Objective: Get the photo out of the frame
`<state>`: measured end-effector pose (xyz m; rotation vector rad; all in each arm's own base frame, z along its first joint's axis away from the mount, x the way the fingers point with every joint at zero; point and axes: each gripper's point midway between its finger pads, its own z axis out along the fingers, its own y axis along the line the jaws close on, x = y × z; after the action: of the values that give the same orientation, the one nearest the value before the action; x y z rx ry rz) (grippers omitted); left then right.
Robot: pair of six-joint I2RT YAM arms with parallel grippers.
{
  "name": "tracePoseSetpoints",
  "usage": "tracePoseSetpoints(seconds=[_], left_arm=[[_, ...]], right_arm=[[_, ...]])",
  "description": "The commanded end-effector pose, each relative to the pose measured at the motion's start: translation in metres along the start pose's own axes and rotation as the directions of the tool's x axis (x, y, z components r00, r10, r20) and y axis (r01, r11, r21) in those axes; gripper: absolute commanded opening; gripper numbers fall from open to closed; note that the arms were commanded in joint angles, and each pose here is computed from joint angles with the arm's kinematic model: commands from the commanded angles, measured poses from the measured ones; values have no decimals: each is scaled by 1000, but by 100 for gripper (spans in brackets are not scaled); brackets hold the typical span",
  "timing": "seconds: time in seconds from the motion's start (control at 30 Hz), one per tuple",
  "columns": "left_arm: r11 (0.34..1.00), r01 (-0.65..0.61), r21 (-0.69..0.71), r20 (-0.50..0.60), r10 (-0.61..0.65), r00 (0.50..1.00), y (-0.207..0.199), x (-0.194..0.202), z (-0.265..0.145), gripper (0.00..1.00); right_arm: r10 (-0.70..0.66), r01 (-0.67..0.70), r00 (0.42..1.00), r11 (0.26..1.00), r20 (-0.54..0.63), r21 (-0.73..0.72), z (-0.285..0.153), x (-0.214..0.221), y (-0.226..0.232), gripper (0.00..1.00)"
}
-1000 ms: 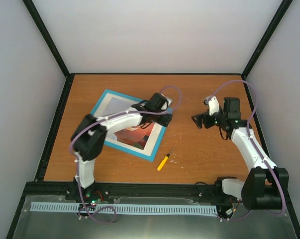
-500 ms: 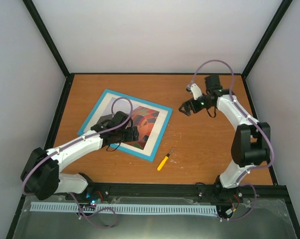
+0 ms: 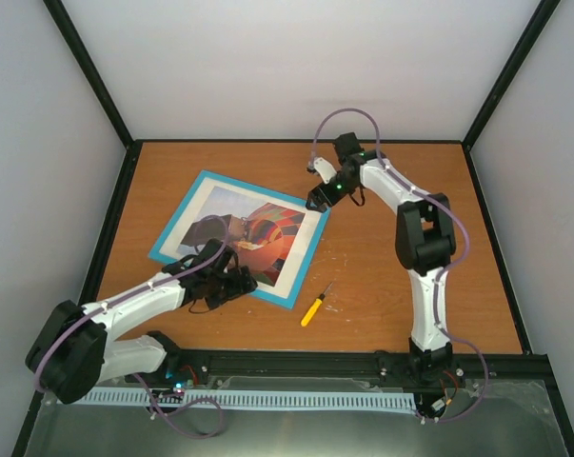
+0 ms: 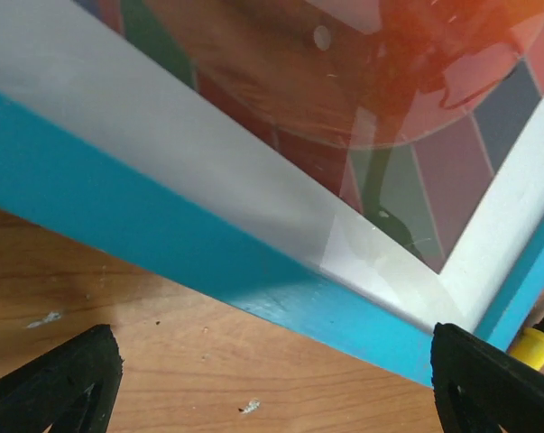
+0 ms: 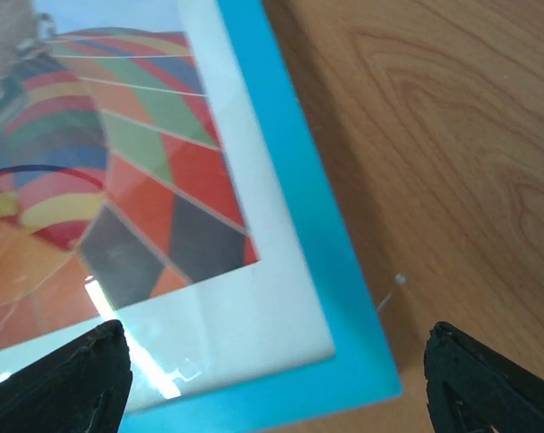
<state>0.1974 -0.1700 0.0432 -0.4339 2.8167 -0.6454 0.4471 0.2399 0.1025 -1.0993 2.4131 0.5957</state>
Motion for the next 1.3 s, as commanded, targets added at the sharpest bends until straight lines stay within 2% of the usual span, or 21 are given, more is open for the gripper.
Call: tracePoseSetpoints(seconds=[0.0, 0.13, 0.23, 0.43, 0.6, 0.9, 1.13, 1.27], left_arm=[[995, 59, 80, 55, -64, 996, -12, -14, -1, 93], [991, 101, 88, 92, -109, 990, -2, -26, 4, 93], [984, 146, 100, 121, -157, 980, 5, -39, 5, 93], [981, 167, 101, 175, -183, 968, 7, -63, 10, 93], [988, 139, 74, 203, -151, 967, -1, -86, 16, 93], [991, 120, 59, 243, -131, 961, -2, -123, 23, 92], [996, 77, 40, 246, -85, 966, -3, -133, 30, 91], [997, 67, 33, 244, -73, 967, -1, -139, 32, 91]], right_arm=[[38, -36, 999, 999, -38, 38, 21, -5, -21, 87], [33, -32, 998, 999, -52, 23, 43, -8, -30, 89], [27, -31, 997, 998, -76, -49, 56, 0, -23, 87], [21, -45, 986, 988, -165, -146, 63, 33, -1, 71], [-5, -28, 984, 983, -179, -182, 48, 62, 22, 66], [10, -63, 980, 964, -199, -260, 15, 114, 75, 65], [27, -94, 976, 947, -218, -307, 8, 137, 113, 65], [-22, -64, 971, 935, -237, -349, 11, 146, 145, 65]])
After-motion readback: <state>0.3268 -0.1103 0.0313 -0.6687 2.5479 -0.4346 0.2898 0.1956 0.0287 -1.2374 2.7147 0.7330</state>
